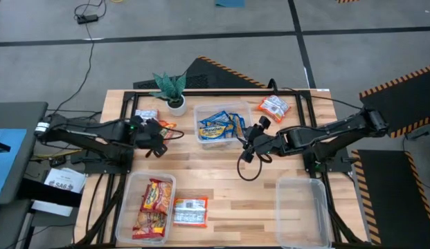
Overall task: Sort Maruchan noodles
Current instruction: Put the orange noodle packet into the bottom right transparent bin
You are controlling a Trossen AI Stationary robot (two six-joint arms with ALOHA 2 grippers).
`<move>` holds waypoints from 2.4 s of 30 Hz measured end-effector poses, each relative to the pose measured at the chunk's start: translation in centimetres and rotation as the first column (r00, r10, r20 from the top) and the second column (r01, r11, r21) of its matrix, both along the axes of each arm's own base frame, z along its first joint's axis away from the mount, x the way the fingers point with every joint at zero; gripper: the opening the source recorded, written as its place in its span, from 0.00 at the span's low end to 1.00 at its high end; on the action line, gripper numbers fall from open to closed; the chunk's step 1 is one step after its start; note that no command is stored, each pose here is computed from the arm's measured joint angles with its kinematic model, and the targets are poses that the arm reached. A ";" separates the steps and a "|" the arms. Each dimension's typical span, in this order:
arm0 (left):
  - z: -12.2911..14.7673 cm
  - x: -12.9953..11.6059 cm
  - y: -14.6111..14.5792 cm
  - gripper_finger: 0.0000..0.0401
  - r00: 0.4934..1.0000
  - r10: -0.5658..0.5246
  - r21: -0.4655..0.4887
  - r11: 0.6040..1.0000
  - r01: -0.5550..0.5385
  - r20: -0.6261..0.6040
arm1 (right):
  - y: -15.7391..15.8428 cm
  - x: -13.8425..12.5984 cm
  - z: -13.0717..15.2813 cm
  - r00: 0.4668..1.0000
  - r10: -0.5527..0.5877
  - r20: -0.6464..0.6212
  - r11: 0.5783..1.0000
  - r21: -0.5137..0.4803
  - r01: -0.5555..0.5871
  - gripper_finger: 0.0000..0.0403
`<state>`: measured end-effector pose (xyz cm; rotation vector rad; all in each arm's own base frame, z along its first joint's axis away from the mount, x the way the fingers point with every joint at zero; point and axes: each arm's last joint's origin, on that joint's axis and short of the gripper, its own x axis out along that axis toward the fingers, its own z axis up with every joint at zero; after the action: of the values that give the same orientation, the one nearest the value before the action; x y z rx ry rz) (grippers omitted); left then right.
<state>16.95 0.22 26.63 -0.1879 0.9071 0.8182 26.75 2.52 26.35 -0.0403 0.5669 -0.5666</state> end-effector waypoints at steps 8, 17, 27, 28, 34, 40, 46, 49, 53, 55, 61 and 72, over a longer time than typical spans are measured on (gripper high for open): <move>3.2 0.1 -1.8 0.00 0.988 -0.100 0.104 0.991 0.088 0.115 | 0.5 -0.2 0.1 1.000 0.029 -0.008 1.000 -0.012 -0.029 0.52; 6.8 1.1 -4.1 0.00 0.916 -0.265 0.167 0.960 0.223 0.300 | 2.2 -2.2 1.5 0.995 0.104 -0.003 0.994 -0.016 -0.104 0.52; 9.1 2.5 -5.2 0.00 0.798 -0.403 0.217 0.915 0.340 0.448 | 3.3 -5.0 3.5 0.985 0.161 0.062 0.986 0.020 -0.163 0.52; 9.3 2.6 -5.2 0.00 0.787 -0.413 0.223 0.911 0.348 0.458 | 3.3 -5.2 3.9 0.982 0.169 0.083 0.985 0.015 -0.171 0.52; 9.8 2.8 -5.3 0.00 0.757 -0.439 0.255 0.898 0.358 0.484 | 2.7 -6.7 6.2 0.956 0.164 0.243 0.983 0.035 -0.178 0.52; 9.4 5.2 -5.8 0.00 0.710 -0.511 0.279 0.860 0.428 0.485 | 2.0 -7.7 7.6 0.933 0.137 0.331 0.985 0.050 -0.163 0.52; 7.9 9.4 -6.0 0.00 0.629 -0.606 0.287 0.792 0.539 0.487 | 1.7 -7.7 7.8 0.927 0.123 0.353 0.987 0.053 -0.152 0.52; 7.2 11.4 -5.9 0.00 0.562 -0.648 0.297 0.749 0.592 0.513 | 1.7 -7.6 7.8 0.927 0.124 0.353 0.987 0.054 -0.152 0.52; 6.4 13.8 -5.6 0.00 0.457 -0.690 0.329 0.692 0.643 0.560 | 1.7 -7.5 8.0 0.919 0.119 0.376 0.987 0.058 -0.151 0.52; 6.1 14.9 -5.5 0.00 0.397 -0.709 0.357 0.663 0.658 0.583 | 1.6 -7.5 8.3 0.910 0.113 0.400 0.987 0.061 -0.150 0.52; 4.6 18.0 -5.0 0.00 0.213 -0.732 0.428 0.580 0.693 0.647 | 1.3 -7.5 9.4 0.863 0.099 0.495 0.988 0.056 -0.145 0.52; 2.8 24.0 -5.1 0.00 0.022 -0.741 0.505 0.479 0.718 0.671 | 0.3 -7.5 10.6 0.808 0.050 0.587 0.993 0.058 -0.104 0.52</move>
<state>40.92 -4.85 29.46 -0.0394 -0.0917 -0.3600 19.27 2.80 36.94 0.1921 -0.0189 -0.4413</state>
